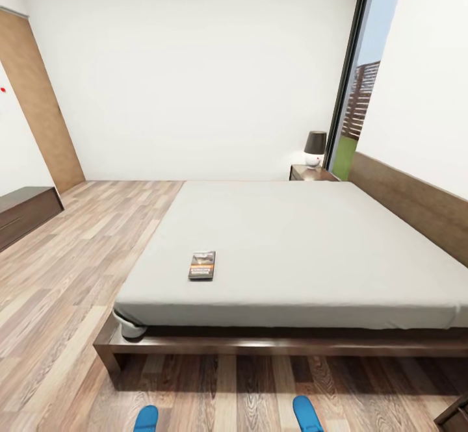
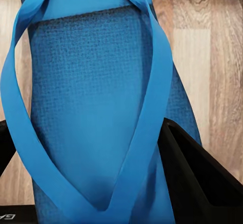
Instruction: In the bedroom, move the book from the bed onto either nightstand, and place the two sandals side by side next to the bed.
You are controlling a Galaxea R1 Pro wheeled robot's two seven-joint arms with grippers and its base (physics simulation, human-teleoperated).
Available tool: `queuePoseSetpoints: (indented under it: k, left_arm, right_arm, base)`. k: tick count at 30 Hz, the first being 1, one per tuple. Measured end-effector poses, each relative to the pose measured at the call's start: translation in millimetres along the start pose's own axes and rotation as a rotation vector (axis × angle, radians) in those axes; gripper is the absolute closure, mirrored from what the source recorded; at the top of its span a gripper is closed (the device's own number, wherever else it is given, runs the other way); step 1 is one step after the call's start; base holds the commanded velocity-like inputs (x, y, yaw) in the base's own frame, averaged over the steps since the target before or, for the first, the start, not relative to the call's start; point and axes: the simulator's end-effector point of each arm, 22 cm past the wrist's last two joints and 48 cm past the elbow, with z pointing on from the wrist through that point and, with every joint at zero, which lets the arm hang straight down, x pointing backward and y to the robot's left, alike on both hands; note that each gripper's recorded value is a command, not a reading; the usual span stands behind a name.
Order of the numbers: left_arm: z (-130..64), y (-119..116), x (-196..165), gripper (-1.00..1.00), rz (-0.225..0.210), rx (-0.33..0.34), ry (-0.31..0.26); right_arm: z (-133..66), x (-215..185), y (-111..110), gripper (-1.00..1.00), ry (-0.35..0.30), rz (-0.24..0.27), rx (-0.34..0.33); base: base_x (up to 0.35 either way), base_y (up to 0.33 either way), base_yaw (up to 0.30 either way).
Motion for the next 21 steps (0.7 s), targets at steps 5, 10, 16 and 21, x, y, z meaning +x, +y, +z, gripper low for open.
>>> queuePoseSetpoints:
  k: [5,10,16,21]
  left_arm:
    - [10.0,-2.0,-14.1,1.00,-0.003,0.001,-0.019]
    - [18.7,-3.8,-17.3,1.00,-0.004,0.003,-0.027]
    - [29.1,-7.7,-25.4,1.00,-0.004,0.007,-0.043]
    - [38.0,-8.3,-31.2,1.00,-0.012,0.011,-0.061]
  right_arm:
    - [8.1,4.5,-0.2,1.00,0.006,0.004,0.000]
    - [16.2,9.1,1.0,1.00,0.010,0.007,-0.001]
    - [27.2,2.7,-1.5,1.00,0.005,0.058,-0.002]
    - [35.9,6.4,-3.0,1.00,0.031,0.085,-0.003]
  base:
    - [0.000,0.000,0.000]
    - [0.000,0.000,0.000]
    - [0.000,0.000,0.000]
    - [0.000,0.000,0.000]
